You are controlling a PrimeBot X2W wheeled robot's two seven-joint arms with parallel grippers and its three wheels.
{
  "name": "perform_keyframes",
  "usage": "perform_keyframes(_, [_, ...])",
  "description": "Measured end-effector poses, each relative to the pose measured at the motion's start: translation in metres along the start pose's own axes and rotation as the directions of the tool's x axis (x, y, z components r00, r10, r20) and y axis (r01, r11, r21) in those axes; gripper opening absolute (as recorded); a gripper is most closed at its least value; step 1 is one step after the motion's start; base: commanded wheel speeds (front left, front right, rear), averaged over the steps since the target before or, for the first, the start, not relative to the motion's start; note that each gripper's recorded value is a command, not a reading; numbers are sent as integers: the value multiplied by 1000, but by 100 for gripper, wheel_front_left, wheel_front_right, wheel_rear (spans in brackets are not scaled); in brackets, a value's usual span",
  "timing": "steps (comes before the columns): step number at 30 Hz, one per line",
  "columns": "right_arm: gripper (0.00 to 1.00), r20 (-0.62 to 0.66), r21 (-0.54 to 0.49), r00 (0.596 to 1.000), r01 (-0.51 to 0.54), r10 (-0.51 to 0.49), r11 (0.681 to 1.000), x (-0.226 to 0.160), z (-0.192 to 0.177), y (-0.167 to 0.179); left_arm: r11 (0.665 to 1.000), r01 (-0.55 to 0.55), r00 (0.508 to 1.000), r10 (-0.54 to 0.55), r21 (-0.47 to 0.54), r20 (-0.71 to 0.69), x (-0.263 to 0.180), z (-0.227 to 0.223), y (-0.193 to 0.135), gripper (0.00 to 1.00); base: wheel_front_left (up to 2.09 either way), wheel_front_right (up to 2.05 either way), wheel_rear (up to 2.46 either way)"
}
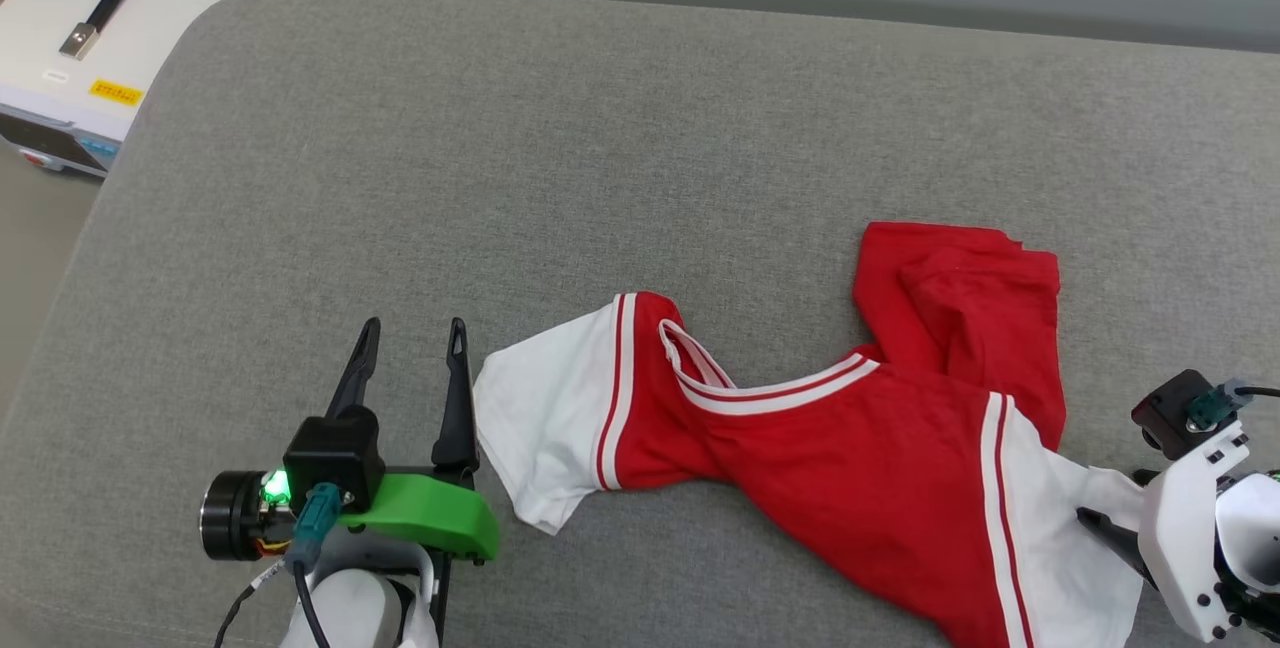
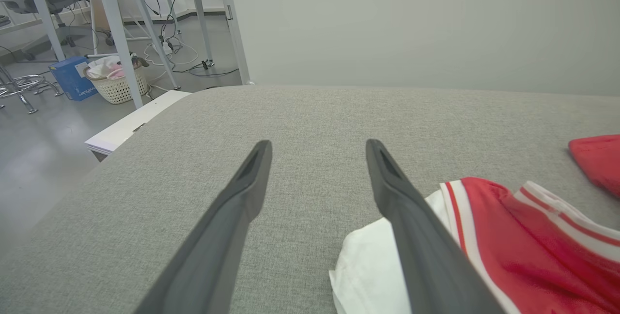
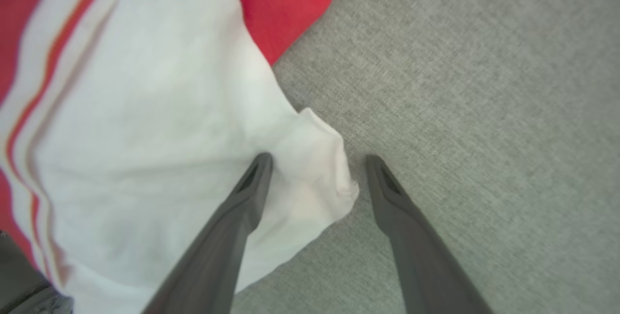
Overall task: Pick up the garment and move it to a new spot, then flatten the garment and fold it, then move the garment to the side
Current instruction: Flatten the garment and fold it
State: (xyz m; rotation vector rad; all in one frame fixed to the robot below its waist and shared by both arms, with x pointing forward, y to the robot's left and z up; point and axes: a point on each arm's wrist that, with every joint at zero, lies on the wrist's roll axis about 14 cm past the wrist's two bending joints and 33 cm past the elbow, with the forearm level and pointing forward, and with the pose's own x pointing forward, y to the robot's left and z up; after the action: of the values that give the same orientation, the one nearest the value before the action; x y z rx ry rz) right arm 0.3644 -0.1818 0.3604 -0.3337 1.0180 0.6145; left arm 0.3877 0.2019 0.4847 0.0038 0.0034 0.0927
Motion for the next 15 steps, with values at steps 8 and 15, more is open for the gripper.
perform_keyframes(8, [1, 16, -2, 1000, -17, 17, 1000, 10, 5, -2, 1000, -15, 1000, 15, 7, -24, 0, -10, 6, 100, 0, 0, 0])
perform_keyframes(15, [0, 321, 75, 946, 29, -52, 997, -18, 80, -25, 1000, 6, 1000, -6, 13, -5, -1, -5, 2, 100, 0, 0, 0])
